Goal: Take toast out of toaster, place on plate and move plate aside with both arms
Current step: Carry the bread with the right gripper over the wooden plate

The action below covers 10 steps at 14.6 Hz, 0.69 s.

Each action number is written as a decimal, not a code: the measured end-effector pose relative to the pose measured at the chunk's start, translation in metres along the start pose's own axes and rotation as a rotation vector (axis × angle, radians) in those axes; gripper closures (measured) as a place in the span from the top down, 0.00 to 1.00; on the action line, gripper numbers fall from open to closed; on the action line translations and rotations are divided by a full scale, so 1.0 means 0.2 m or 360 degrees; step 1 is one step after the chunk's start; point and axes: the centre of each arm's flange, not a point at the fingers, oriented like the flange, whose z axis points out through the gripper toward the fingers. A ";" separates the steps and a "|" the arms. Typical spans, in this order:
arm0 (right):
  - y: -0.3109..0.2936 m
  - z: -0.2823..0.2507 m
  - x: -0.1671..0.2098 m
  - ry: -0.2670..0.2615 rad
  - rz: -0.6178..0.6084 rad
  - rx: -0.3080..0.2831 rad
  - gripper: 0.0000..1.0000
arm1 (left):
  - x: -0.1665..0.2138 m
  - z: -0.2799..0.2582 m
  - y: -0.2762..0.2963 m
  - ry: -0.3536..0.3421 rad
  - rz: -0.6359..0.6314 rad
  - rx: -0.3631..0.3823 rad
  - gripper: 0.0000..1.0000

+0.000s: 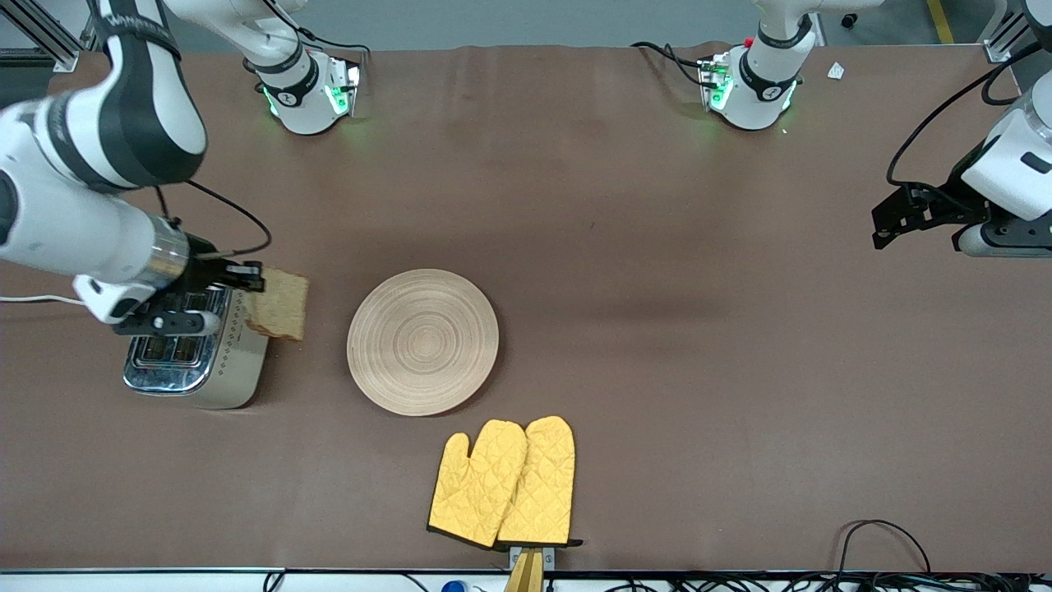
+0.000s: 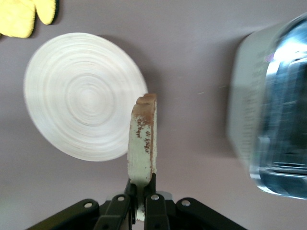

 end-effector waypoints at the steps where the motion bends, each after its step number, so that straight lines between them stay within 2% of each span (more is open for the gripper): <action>1: -0.04 0.08 0.01 -0.0012 0.0071 0.0063 0.09 | 0.00 0.00 0.00 0.0000 0.0000 0.0000 1.00; 6: -0.22 0.36 0.04 -0.0119 0.0250 0.0266 0.09 | 0.00 0.00 0.00 0.0000 0.0000 0.0000 1.00; 8: -0.28 0.47 0.07 -0.0128 0.0273 0.0327 0.09 | 0.00 0.00 0.00 0.0000 0.0000 0.0000 1.00; 10: -0.39 0.57 0.08 -0.0112 0.0251 0.0348 0.09 | 0.00 0.00 0.00 0.0000 -0.0001 0.0000 1.00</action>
